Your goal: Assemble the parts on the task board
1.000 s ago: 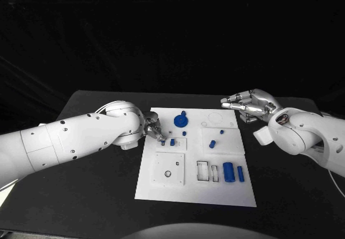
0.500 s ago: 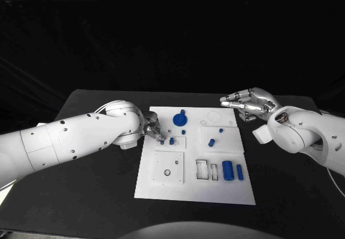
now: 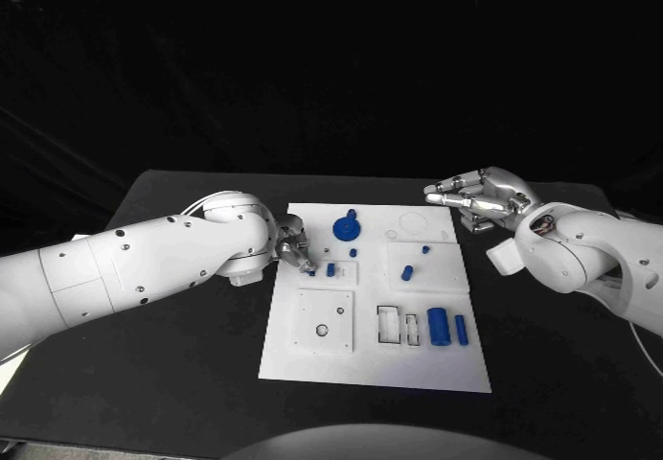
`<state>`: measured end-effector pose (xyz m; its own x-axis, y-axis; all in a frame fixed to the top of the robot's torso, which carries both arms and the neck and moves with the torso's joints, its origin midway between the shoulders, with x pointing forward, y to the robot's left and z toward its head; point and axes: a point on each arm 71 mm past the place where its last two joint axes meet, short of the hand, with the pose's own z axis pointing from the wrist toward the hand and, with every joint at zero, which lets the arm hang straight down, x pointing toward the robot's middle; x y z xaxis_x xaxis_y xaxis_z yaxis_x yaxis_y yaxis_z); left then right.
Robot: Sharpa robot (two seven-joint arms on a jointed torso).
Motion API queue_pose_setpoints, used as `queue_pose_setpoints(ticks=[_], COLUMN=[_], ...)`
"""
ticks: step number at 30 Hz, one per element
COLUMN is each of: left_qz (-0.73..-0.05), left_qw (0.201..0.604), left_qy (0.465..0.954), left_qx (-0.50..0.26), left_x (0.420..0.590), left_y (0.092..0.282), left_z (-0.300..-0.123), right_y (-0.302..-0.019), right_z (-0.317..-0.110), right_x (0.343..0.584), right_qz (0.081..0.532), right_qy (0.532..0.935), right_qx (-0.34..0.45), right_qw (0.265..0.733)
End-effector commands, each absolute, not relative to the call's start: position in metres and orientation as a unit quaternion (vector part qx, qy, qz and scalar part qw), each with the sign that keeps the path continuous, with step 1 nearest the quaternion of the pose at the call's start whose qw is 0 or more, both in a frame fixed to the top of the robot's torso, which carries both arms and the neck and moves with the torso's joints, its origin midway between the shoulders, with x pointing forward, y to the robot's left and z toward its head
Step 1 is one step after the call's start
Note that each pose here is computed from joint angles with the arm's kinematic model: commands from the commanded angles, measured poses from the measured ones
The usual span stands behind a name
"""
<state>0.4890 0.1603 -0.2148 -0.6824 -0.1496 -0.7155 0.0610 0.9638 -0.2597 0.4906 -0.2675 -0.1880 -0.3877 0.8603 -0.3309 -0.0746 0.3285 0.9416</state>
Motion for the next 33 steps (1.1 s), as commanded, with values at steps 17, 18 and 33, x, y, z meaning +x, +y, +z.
queue_pose_setpoints(ticks=[17, 18, 33], left_qz=[-0.121, -0.121, -0.119], left_qw=[0.386, 0.386, 0.374], left_qy=[0.914, 0.914, 0.92], left_qx=[-0.013, -0.013, -0.01], left_x=[0.487, 0.4869, 0.4867], left_y=[0.1613, 0.1612, 0.1612], left_z=[-0.2179, -0.2179, -0.2195], right_y=[-0.2665, -0.2665, -0.2671], right_z=[-0.1886, -0.1886, -0.1885], right_x=[0.4899, 0.4899, 0.4899], right_qz=[0.502, 0.502, 0.502], right_qy=[0.67, 0.67, 0.67], right_qx=[0.291, 0.291, 0.292], right_qw=[0.462, 0.463, 0.463])
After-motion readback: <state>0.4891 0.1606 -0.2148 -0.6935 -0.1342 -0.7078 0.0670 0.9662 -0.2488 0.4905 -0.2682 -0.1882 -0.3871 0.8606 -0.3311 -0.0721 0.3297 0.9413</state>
